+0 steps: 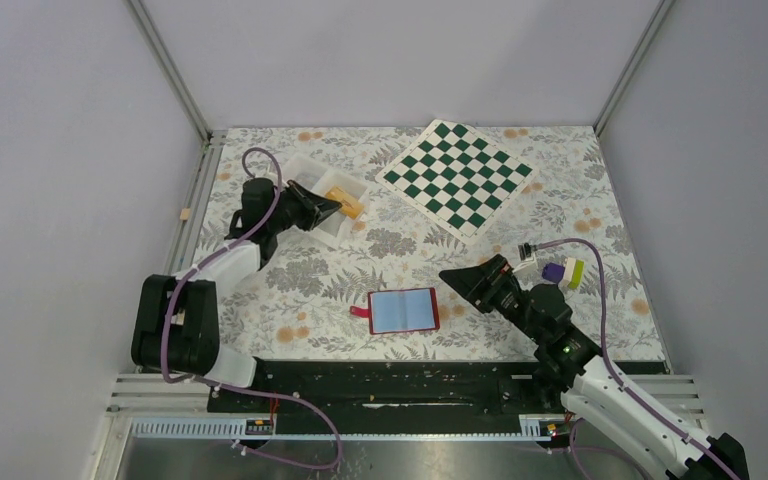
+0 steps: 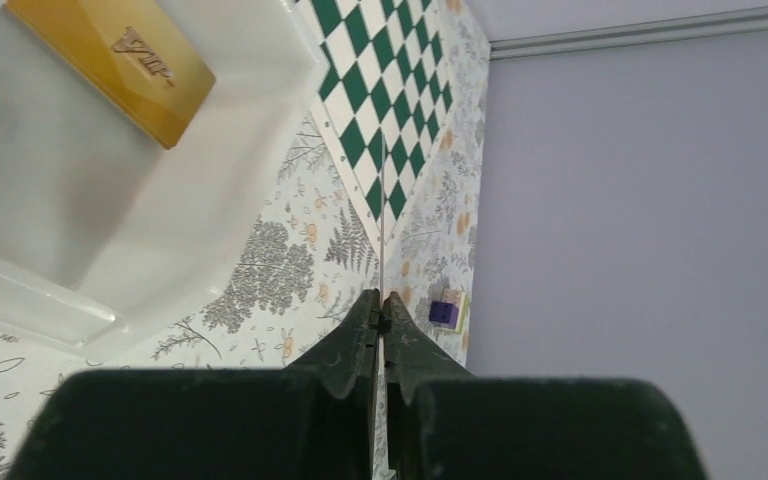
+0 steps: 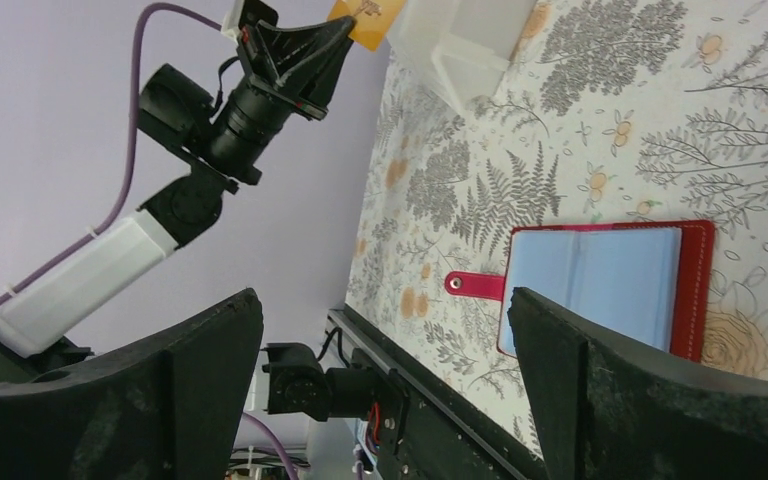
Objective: Take the credit cards out of the card holder
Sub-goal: Place the credit card in the storage box.
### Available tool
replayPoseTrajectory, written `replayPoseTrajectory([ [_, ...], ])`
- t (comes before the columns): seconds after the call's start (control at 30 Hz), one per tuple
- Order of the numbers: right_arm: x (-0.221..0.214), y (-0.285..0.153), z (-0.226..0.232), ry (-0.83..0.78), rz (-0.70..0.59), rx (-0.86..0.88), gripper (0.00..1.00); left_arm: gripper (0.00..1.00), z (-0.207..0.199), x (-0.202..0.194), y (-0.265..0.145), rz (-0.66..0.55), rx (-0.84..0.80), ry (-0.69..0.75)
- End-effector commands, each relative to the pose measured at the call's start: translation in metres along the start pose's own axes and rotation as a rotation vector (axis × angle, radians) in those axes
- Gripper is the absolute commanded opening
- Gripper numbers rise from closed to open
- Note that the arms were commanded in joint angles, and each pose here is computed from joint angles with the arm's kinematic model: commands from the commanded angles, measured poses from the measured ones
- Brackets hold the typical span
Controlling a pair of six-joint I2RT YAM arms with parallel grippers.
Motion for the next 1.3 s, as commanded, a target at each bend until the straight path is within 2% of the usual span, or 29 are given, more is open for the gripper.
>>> replayPoseTrajectory([
  [0.0, 0.005, 0.0, 0.006, -0.037, -0.021, -0.006, 1.0, 0.0, 0.005, 0.016, 0.012, -0.017, 0.042, -0.007],
  [0.43, 0.005, 0.0, 0.002, -0.081, -0.011, -0.039, 0.99, 0.0, 0.024, 0.052, 0.051, -0.035, 0.084, -0.049],
  [0.73, 0.006, 0.003, 0.003, -0.091, -0.007, -0.051, 0.99, 0.0, 0.04, 0.055, 0.067, -0.012, 0.112, -0.079],
  [0.93, 0.006, 0.004, 0.0, -0.087, -0.005, -0.063, 0.99, 0.0, 0.049, 0.063, 0.067, -0.045, 0.159, -0.062],
  [1.27, 0.003, 0.006, -0.002, -0.066, 0.005, -0.06, 0.99, 0.0, 0.071, 0.052, 0.078, -0.02, 0.165, -0.101],
])
Point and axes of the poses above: each gripper's point midway between its finger pads, its own y axis out along the fingers, its own z axis along the line the jaws close on, x = y × z, the point moved 3 cm from there along -y, back along the fingers, and after that the axes turned 6 degrees about y, right-handed, at the moved point
